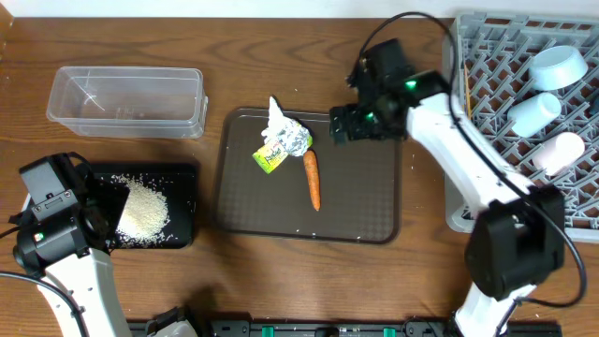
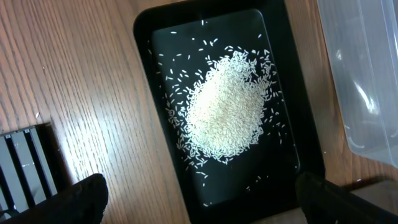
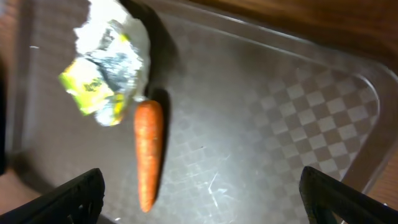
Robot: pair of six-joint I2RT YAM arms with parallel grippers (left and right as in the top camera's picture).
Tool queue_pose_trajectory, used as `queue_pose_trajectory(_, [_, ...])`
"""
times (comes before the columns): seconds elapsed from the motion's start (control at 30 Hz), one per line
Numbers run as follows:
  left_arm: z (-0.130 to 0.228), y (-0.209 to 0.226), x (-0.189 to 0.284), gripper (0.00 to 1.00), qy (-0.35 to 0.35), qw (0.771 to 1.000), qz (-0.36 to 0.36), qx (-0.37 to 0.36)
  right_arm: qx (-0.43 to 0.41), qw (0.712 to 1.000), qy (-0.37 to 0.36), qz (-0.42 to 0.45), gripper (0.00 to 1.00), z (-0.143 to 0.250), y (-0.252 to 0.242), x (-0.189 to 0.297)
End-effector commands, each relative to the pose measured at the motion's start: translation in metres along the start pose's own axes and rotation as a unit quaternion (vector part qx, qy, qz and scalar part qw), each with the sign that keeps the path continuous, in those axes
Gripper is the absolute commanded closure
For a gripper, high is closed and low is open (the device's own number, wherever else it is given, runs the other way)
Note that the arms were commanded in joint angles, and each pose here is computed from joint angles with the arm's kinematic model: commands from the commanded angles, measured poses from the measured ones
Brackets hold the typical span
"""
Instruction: Sort waste into correct bins and load items into the dishwasher rack
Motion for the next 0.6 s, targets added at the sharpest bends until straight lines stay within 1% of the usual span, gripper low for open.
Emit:
queue_pose_trajectory(0.0, [-0.004, 0.001, 0.003, 0.01, -0.01, 1.0, -0.007, 0.004, -0.023, 0.998, -0.032, 0.044, 0.01, -0.009, -0.012, 0.007])
queue_pose_trajectory(0.17, [-0.004, 0.001, 0.003, 0.01, -0.01, 1.0, -0.007, 0.004, -0.063, 0.993, -0.065, 0.07, 0.01, -0.027, -0.043, 0.036])
queue_pose_trajectory(0.3, [-0.004, 0.001, 0.003, 0.01, -0.01, 1.0, -0.006, 0.004, -0.122, 0.984, -0.098, 0.081, 0.01, -0.045, -0.089, 0.066])
queue_pose_trajectory(0.47, [-0.004, 0.001, 0.003, 0.01, -0.01, 1.0, -0.006, 0.005, -0.173, 0.976, -0.108, 0.077, 0.01, -0.051, -0.131, 0.08])
queue_pose_trajectory(0.53, [0.0, -0.003, 0.003, 0.01, 0.014, 1.0, 0.022, 0.004, -0.185, 0.973, -0.112, 0.081, 0.01, -0.052, -0.142, 0.084])
queue_pose_trajectory(0.57, [0.006, -0.007, 0.003, 0.01, 0.043, 0.998, 0.049, 0.003, -0.191, 0.972, -0.114, 0.082, 0.01, -0.052, -0.147, 0.086])
Point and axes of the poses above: each gripper's point midway between its finger pads, its own x axis back along the fingers, its own y axis along the line the jaws close on, z = x × y, the point moved 9 cm from there along x, back along the fingers, and after that the axes turned 9 degrees about -x, right-handed, at the moved point
